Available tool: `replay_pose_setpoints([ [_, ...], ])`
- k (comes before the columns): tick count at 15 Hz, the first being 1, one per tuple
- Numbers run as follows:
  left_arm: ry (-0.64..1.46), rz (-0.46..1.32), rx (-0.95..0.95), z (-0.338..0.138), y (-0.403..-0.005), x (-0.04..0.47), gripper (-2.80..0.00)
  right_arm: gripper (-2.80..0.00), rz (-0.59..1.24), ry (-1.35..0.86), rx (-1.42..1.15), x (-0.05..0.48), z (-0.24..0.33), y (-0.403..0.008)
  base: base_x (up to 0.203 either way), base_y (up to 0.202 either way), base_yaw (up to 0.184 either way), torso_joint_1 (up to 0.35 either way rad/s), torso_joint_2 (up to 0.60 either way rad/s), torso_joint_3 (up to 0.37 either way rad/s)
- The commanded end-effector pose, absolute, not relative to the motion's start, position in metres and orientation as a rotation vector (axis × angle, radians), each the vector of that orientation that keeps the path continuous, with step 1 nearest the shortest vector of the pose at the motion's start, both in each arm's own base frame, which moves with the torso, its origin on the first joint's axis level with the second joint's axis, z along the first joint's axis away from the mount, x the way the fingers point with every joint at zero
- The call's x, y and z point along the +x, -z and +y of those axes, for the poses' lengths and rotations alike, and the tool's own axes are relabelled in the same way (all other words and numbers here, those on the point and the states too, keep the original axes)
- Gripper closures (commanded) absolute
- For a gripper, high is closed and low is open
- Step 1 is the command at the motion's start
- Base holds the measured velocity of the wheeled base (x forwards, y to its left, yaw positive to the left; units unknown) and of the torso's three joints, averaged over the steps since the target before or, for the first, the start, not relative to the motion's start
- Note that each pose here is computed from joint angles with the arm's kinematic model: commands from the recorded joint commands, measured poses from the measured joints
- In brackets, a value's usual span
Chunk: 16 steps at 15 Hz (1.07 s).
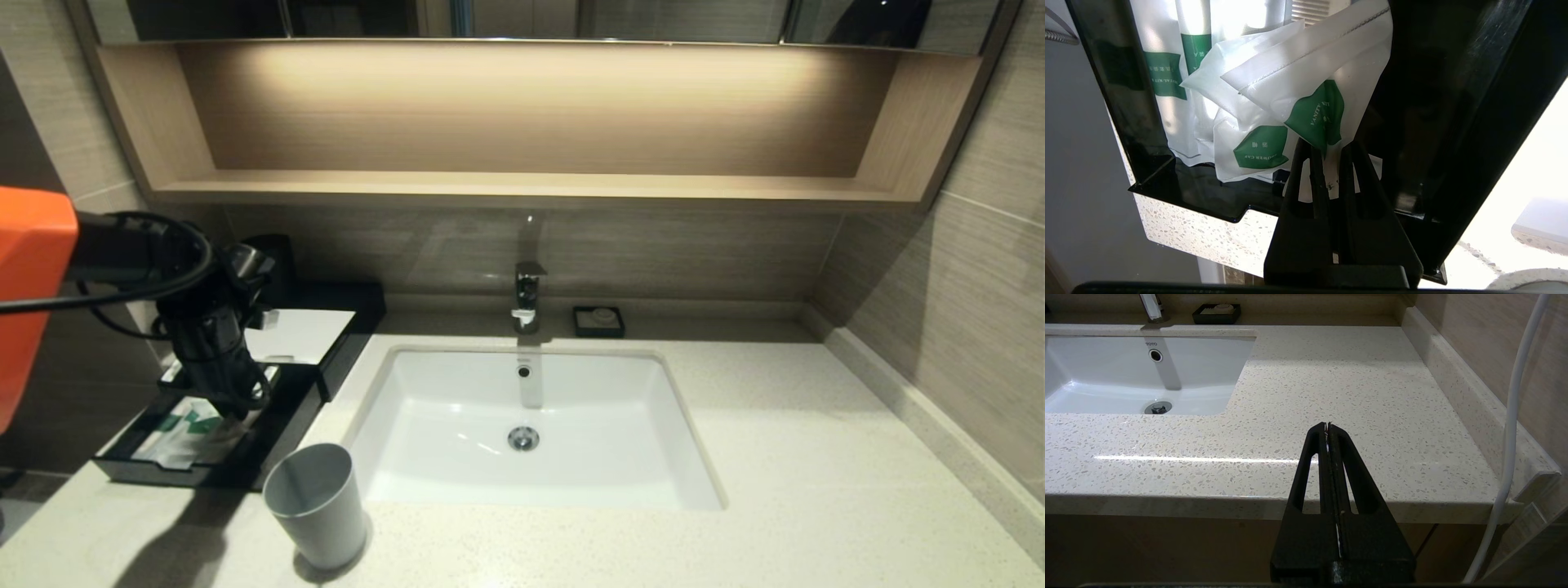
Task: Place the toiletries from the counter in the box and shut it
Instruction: Place the bathroom toiletry into the drawer
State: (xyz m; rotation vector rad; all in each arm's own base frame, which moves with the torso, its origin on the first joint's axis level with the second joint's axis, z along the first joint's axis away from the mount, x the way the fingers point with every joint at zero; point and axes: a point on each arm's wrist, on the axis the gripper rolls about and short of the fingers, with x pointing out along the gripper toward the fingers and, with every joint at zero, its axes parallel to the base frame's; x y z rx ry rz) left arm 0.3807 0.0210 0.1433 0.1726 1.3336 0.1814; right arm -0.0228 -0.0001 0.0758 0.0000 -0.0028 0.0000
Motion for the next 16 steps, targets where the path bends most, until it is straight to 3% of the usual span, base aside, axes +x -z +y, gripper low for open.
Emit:
replay_pose_setpoints([
  [1,-0.182,1.348,0.176,0.021,-0.137,0.383,0.0,0.0,-0.002,0.0,0.0,-0.023,0.0,-0.075,0.0,0.0,0.0,0.0,0.0,0.0],
  [8,-0.182,1.342,0.174,0.022,-0.133,0.388,0.0,0.0,-0.002,0.0,0.0,-0.023,0.0,-0.075,0.0,0.0,0.0,0.0,0.0,0.0],
  [9,-0.183,1.34,0.173,0.022,-0.133,0.389,-2.8,0.0,-0.003,0.0,0.0,-0.023,0.0,-0.075,0.0,0.0,0.0,0.0,0.0,0.0],
  [16,-0.197,1.263,0.16,0.022,-0.148,0.387,-2.8,0.0,-0.003,0.0,0.0,-0.023,0.0,-0.076,0.0,0.0,0.0,0.0,0.0,0.0],
])
